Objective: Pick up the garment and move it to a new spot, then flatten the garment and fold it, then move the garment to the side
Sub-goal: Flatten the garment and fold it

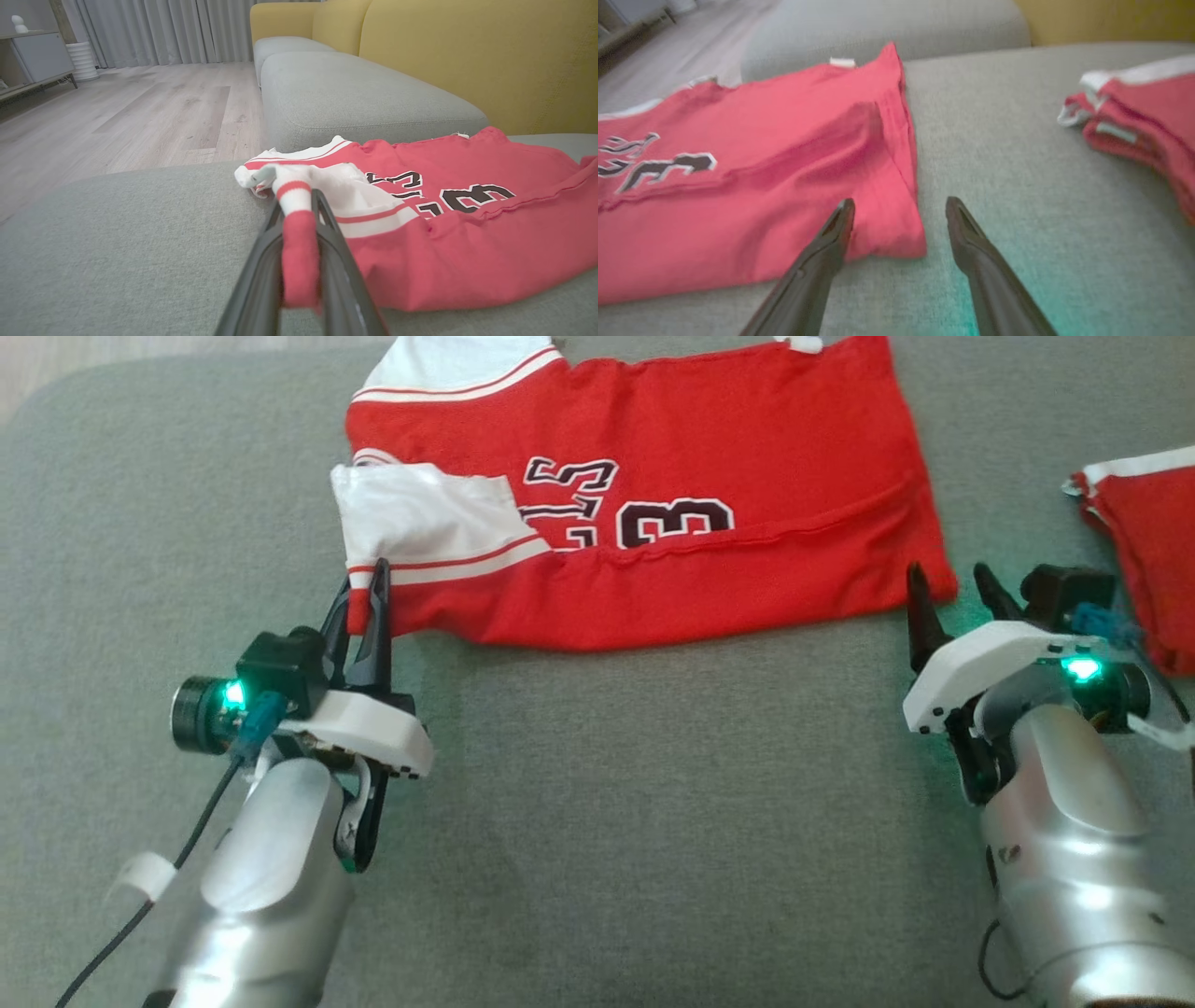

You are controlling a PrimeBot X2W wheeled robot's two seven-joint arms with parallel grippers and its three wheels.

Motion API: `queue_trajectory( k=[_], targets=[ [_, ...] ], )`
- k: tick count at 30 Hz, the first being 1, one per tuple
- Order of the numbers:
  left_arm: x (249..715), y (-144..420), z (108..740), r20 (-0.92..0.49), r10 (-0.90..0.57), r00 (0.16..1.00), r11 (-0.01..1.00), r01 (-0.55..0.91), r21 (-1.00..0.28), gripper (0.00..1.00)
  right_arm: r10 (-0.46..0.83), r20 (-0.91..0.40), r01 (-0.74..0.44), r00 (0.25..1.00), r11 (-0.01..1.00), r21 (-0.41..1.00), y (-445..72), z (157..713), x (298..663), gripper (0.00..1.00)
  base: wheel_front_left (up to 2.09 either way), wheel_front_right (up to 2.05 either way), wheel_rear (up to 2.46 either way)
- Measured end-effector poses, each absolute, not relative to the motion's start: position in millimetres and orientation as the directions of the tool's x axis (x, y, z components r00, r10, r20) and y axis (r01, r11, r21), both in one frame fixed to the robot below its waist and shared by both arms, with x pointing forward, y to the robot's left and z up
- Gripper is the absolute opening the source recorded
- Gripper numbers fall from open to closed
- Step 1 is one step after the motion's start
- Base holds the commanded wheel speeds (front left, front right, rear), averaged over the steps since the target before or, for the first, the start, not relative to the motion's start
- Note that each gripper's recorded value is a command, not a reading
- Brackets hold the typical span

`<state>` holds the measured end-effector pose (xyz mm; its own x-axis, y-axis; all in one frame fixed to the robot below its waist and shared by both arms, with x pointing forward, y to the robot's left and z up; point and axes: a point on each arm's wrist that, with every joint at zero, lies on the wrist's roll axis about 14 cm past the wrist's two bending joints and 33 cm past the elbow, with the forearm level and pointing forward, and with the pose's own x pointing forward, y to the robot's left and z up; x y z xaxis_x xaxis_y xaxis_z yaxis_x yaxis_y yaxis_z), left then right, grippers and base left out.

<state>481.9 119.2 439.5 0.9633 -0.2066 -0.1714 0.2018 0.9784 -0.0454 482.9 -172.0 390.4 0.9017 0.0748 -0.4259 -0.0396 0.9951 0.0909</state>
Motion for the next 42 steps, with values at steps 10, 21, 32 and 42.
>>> queue_trajectory(
  k=[10,21,32,42],
  targets=[
    [477,126,441,-0.167,-0.197,0.966,0.98,0.194,-0.037,0.0,0.08,-0.558,-0.088,0.826,0.996,0.011,-167,367,489,0.35,0.0,0.0,0.0],
    [464,132,427,-0.234,-0.182,0.955,0.983,0.184,-0.014,0.0,0.064,-0.5,-0.093,0.864,0.995,-0.034,-176,382,482,0.0,0.0,0.0,0.0],
    [415,139,404,-0.368,-0.185,0.911,0.978,0.208,0.023,0.0,0.011,-0.46,0.012,0.888,0.999,0.048,-194,386,431,0.0,0.0,0.0,0.0],
    [358,124,383,-0.494,-0.247,0.834,0.962,0.272,-0.023,0.0,-0.033,-0.478,0.09,0.878,0.991,0.096,-209,379,385,0.0,0.0,0.0,0.0]
  ],
)
